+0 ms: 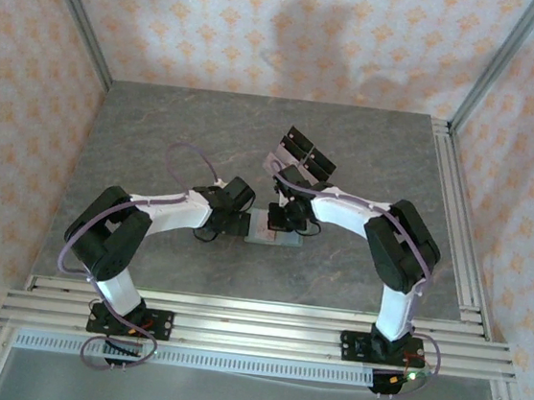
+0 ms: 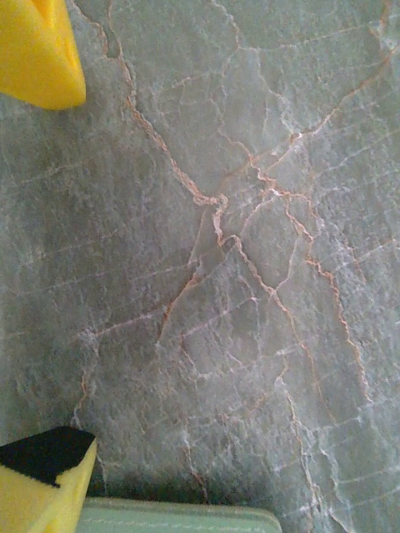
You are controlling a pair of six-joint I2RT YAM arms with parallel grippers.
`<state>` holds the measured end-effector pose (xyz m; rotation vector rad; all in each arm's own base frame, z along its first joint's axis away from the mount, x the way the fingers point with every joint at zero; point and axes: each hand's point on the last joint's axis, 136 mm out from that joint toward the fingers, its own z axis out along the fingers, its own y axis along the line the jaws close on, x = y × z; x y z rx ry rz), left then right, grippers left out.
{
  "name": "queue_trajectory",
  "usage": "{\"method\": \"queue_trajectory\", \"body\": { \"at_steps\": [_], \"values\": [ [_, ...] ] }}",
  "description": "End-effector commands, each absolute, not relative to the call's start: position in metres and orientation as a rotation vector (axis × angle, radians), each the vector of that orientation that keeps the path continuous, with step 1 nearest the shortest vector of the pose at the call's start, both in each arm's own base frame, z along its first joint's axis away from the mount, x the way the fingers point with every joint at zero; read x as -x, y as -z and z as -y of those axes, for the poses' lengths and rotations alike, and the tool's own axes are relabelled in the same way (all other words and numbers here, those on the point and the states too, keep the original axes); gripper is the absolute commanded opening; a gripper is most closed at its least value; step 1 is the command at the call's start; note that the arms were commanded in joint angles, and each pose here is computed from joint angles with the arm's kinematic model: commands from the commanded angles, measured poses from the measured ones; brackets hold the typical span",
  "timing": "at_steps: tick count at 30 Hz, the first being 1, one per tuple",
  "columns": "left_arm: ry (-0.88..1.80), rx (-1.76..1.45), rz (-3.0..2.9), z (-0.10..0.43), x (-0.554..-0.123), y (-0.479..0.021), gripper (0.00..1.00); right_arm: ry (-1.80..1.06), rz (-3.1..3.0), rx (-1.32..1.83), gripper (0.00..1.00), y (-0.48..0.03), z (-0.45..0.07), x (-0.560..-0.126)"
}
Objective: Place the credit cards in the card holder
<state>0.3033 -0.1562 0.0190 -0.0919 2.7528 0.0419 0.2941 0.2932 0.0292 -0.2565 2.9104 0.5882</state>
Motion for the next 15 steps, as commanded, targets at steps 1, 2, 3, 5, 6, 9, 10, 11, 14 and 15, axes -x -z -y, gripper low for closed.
{"method": "queue_trajectory", "body": {
  "at_steps": [1,2,3,5,6,9,10,11,14,15],
  "values": [
    [-0.053,0.104,-2.769,0.154,-0.300,-0.010,0.99,-0.601,-2.896,0.254,0.00,-0.035,-0.299,-0.299],
    [-0.055,0.103,-2.769,0.154,-0.300,-0.010,0.99,-0.592,-2.888,0.250,0.00,-0.037,-0.298,-0.300],
    [-0.055,0.106,-2.769,0.153,-0.300,-0.010,0.99,-0.579,-2.876,0.243,0.00,-0.040,-0.295,-0.301],
    [-0.057,0.106,-2.768,0.153,-0.300,-0.010,0.99,-0.557,-2.860,0.240,0.00,-0.044,-0.291,-0.301],
    [-0.057,0.103,-2.768,0.153,-0.299,-0.010,0.99,-0.548,-2.854,0.230,0.00,-0.046,-0.288,-0.302],
    [-0.063,0.100,-2.770,0.152,-0.298,-0.010,0.99,-0.531,-2.840,0.207,0.00,-0.051,-0.281,-0.304],
    [-0.062,0.103,-2.769,0.152,-0.299,-0.010,0.99,-0.525,-2.836,0.199,0.00,-0.051,-0.278,-0.306],
    [-0.062,0.101,-2.770,0.152,-0.299,-0.010,0.99,-0.519,-2.837,0.193,0.00,-0.051,-0.276,-0.306],
    [-0.059,0.103,-2.770,0.152,-0.298,-0.009,0.99,-0.515,-2.841,0.181,0.00,-0.048,-0.274,-0.308],
    [-0.061,0.102,-2.771,0.152,-0.299,-0.009,0.99,-0.514,-2.844,0.180,0.00,-0.047,-0.273,-0.309]
  ]
}}
